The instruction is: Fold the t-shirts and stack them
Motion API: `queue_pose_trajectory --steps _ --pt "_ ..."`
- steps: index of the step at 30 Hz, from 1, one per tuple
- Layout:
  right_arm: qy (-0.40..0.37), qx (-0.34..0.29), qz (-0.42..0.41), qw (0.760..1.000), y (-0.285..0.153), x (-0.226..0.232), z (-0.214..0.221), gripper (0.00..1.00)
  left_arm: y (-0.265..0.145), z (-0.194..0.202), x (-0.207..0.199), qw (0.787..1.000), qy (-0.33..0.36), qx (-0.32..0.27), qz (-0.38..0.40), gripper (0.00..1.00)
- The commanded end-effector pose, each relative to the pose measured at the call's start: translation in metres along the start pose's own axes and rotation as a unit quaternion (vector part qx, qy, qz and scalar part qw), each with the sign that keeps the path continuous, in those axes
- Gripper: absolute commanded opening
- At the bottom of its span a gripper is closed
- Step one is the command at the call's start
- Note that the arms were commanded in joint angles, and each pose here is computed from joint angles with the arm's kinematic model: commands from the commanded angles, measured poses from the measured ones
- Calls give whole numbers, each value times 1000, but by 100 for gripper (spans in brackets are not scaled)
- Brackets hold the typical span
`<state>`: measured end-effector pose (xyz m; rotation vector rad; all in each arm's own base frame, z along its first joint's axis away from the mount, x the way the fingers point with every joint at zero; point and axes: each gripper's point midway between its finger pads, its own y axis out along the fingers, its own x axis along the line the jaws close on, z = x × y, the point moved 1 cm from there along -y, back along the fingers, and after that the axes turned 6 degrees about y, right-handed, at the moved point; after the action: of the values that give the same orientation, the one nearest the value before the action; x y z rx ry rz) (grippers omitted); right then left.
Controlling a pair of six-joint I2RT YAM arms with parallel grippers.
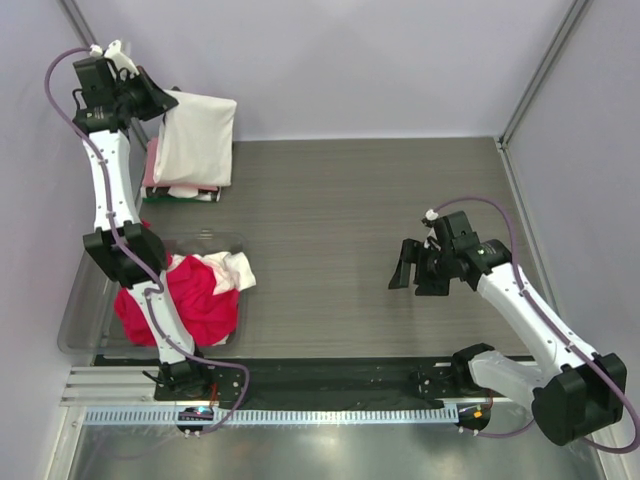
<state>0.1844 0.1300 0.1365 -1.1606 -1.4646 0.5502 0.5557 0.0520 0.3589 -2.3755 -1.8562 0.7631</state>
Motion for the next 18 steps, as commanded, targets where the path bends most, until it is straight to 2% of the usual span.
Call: queue_pose_trajectory --steps 1,11,18 --pt "-13 -12 -8 1000 3 6 -10 75 -4 -30 -1 998 20 -47 28 0" --pt "-5 2 7 1000 23 7 -24 75 30 -8 48 999 -7 -29 20 0" --pt "2 20 19 1000 43 4 -29 75 48 -7 73 999 13 -43 -10 0"
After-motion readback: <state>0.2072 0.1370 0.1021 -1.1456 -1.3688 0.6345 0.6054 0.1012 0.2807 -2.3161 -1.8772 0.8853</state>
